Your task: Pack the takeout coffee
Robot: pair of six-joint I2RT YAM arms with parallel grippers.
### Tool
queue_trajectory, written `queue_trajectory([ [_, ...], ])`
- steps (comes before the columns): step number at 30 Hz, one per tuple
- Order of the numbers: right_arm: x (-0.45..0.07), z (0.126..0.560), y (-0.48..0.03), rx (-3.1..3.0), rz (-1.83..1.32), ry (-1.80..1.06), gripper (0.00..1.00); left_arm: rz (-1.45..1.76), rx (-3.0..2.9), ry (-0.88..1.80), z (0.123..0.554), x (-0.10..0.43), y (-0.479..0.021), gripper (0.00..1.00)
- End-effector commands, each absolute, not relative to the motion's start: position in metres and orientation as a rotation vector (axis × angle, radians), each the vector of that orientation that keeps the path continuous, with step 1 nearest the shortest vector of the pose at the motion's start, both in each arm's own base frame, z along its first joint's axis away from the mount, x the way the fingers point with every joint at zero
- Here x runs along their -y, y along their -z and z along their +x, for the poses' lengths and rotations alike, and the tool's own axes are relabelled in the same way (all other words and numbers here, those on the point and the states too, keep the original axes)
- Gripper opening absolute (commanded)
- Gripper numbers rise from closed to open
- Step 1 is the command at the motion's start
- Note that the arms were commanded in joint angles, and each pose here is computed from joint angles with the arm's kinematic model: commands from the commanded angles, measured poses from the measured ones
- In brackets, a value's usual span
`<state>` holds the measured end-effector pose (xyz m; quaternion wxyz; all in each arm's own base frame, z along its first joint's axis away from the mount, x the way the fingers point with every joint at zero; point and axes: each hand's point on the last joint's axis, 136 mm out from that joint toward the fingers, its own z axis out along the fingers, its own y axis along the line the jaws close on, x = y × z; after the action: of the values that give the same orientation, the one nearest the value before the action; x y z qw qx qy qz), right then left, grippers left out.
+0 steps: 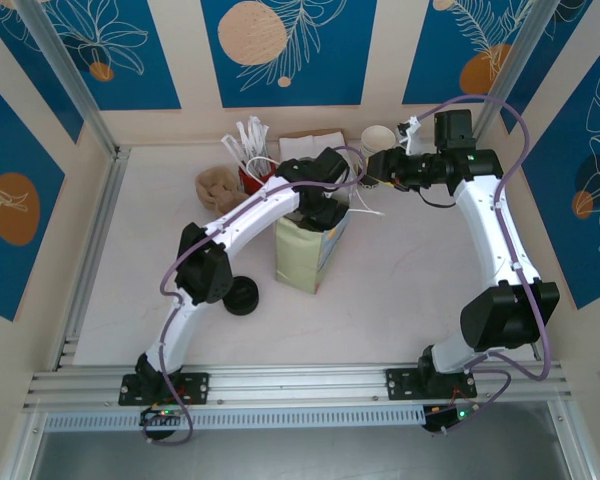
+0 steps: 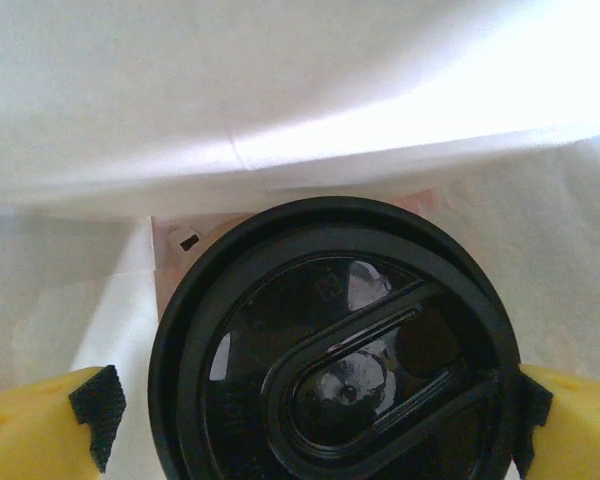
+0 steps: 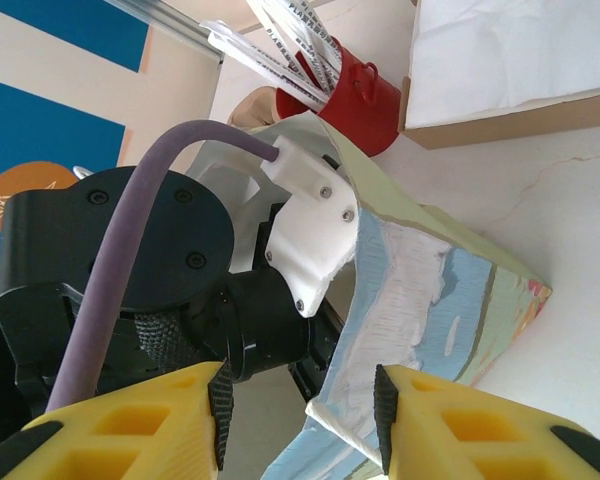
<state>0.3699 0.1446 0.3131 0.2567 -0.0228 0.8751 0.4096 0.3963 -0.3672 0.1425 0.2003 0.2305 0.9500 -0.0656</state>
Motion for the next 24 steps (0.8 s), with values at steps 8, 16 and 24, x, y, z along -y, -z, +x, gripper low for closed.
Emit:
queue_trajectory([
  [8, -0.16, 0.361, -0.33, -2.334, -0.153, -1.182, 0.45, 0.615, -2.667, 0.195, 0.394, 0.361, -0.158, 1.0],
  [16, -0.167, 0.358, -0.329, -2.344, -0.19, -1.183, 0.45, 0.58, -2.619, 0.213, 0.398, 0.361, -0.178, 1.0],
  [24, -0.174, 0.359, -0.321, -2.388, -0.213, -1.159, 0.46, 0.564, -2.596, 0.233, 0.399, 0.363, -0.191, 1.0],
])
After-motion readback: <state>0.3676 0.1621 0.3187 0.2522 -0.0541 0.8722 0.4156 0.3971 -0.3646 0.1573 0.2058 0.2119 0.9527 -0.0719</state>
